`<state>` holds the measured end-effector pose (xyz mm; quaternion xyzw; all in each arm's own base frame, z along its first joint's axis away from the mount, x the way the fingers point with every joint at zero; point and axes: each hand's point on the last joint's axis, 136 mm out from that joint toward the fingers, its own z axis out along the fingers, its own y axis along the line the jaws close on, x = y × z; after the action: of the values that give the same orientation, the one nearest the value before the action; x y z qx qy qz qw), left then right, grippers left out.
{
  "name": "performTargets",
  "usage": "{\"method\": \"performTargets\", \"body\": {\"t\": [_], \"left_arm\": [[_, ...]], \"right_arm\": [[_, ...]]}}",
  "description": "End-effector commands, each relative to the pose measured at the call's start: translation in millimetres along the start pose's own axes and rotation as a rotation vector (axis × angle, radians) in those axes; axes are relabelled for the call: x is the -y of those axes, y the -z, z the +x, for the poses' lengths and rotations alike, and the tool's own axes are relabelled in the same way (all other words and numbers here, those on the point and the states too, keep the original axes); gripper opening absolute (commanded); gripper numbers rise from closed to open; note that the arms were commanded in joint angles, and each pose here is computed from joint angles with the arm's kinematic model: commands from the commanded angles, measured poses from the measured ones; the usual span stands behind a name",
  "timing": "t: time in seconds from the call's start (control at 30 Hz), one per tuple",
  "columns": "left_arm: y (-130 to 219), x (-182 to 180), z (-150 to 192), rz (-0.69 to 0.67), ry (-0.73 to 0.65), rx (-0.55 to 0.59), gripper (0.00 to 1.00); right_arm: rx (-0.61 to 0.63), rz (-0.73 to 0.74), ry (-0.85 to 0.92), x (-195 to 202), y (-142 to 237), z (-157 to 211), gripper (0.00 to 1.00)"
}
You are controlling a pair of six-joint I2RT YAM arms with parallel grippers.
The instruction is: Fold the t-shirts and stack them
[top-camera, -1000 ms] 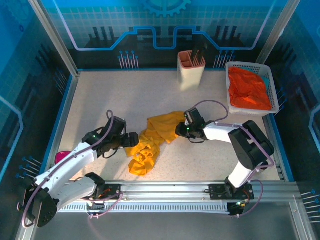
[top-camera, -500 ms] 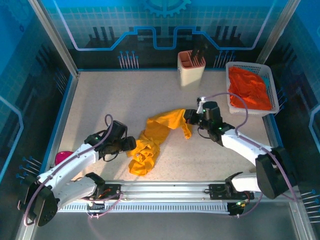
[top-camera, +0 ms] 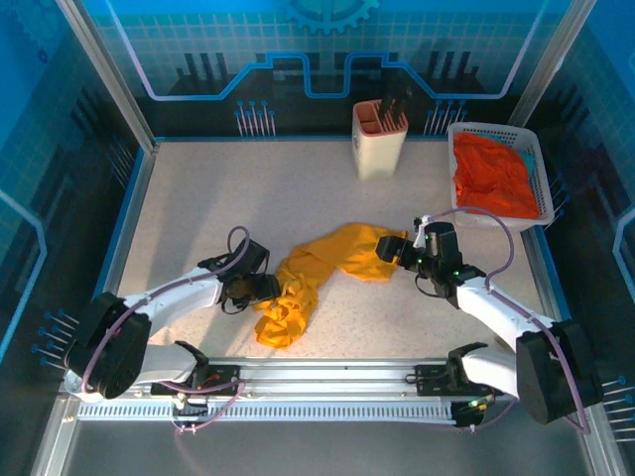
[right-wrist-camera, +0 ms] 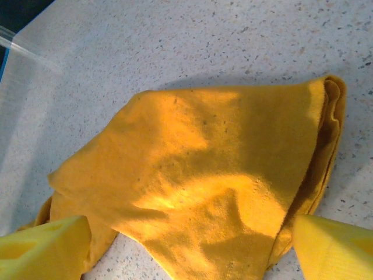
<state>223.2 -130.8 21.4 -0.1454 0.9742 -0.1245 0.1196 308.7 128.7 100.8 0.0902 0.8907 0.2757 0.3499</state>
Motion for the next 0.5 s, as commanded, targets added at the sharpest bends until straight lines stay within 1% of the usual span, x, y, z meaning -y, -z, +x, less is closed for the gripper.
{"method": "performTargets", "body": {"t": [0.0,0.07,0.13,0.17,0.2,0.33,0.47], "left_arm": [[-8.8,6.9,0.5,0.033,0.012,-0.008,0.53],[-12.2,5.6,-1.1,0.026,0.013,0.001,0.45],[-12.4,3.2,-4.7,0.006,0.003,0.017,0.34],[-11.0,1.4,-6.8,-0.009,-0.005,0.026,0.30],[-7.8,0.6,-10.5,-0.023,-0.015,0.039,0.23],[14.7,0.5,-27.0,-0.069,-0.073,0.098,0.01],[46.3,-0.1,-46.6,-0.117,-0.128,0.162,0.00]], "right_arm": [[-0.037,-0.013,0.003,-0.3,1.3,7.3,0.92],[-0.056,-0.026,0.009,-0.9,-2.9,13.2,0.92],[-0.087,-0.033,0.002,1.6,-9.6,21.7,0.91],[-0.108,-0.027,-0.002,3.3,-12.8,25.8,0.90],[-0.136,-0.013,-0.007,6.2,-16.4,32.2,0.88],[-0.229,0.040,-0.012,12.8,-28.3,55.5,0.80],[-0.277,0.083,0.002,14.9,-35.9,69.2,0.71]]}}
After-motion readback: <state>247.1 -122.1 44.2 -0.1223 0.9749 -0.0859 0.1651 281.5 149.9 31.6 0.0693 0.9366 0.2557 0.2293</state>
